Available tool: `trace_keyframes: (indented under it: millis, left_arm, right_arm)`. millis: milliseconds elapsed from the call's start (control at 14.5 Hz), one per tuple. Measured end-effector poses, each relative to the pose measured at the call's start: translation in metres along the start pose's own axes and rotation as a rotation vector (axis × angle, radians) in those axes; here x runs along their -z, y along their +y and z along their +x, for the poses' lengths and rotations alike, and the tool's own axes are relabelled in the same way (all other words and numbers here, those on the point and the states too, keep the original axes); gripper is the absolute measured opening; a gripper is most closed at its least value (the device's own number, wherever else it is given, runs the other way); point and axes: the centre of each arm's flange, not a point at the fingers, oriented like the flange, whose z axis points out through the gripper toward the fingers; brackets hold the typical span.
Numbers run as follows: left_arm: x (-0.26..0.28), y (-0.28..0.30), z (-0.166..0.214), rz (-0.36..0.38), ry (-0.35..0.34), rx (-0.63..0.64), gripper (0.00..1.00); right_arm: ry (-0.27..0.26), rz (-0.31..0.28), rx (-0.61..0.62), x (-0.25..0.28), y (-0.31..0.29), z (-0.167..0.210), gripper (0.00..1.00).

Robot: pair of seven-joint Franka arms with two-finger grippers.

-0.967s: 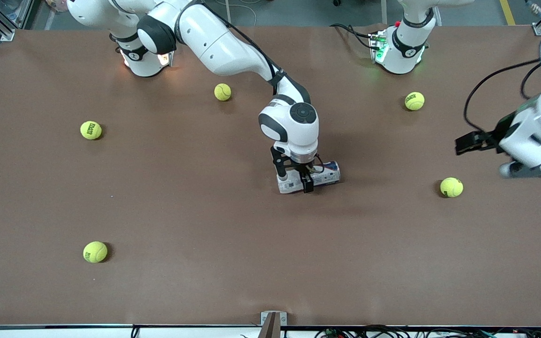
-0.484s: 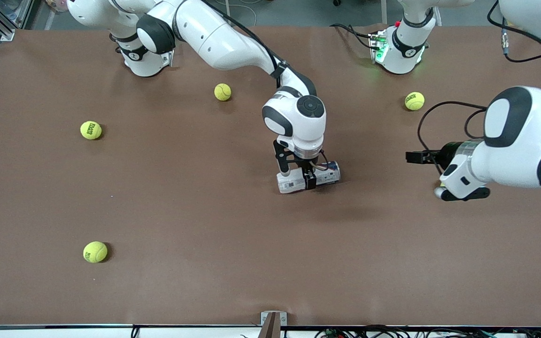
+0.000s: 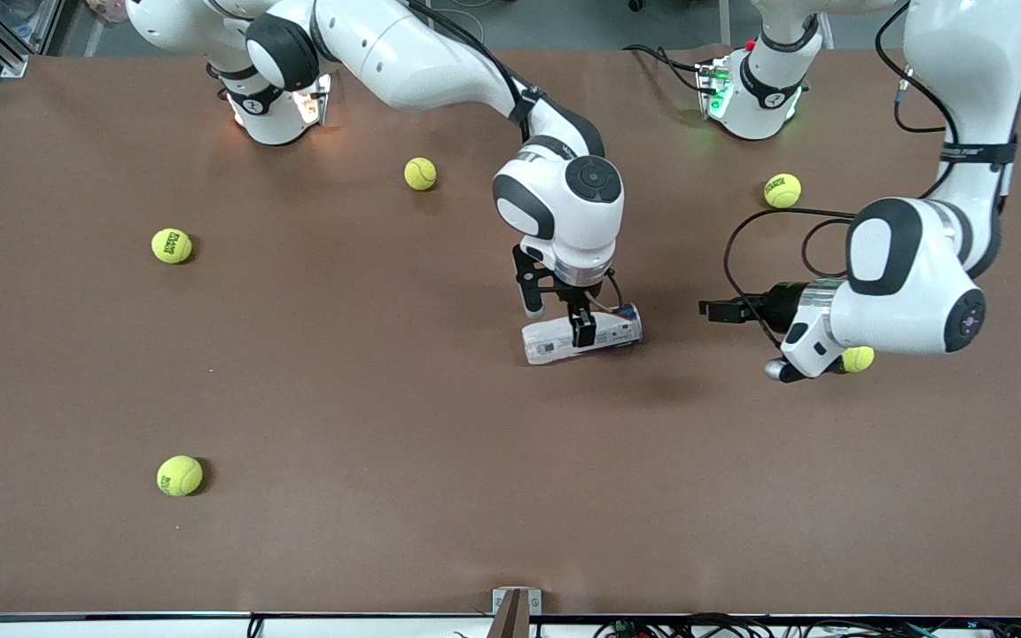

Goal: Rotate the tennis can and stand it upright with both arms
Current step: 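Set the can down with the right gripper while the left gripper reaches it, then grasp the can end with the left gripper while the right gripper withdraws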

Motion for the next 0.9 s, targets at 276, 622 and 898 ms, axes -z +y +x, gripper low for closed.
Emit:
trace_keyframes:
  millis: [276, 622, 898]
  left_arm:
    - [-0.044, -0.025, -0.001, -0.230, 0.025, -0.029, 1.00]
    - [-0.088, -0.057, -0.011, -0.489, 0.090, -0.066, 1.00]
    - [-0.119, -0.073, -0.010, -0.645, 0.156, -0.053, 1.00]
  right_arm:
    - [-0.014, -0.067, 0.252, 0.057, -0.056, 0.103, 1.00]
    - [-0.031, -0.184, 0.562, 0.088, -0.095, 0.248, 1.00]
    - [-0.076, -0.235, 0.775, 0.086, -0.102, 0.359, 1.00]
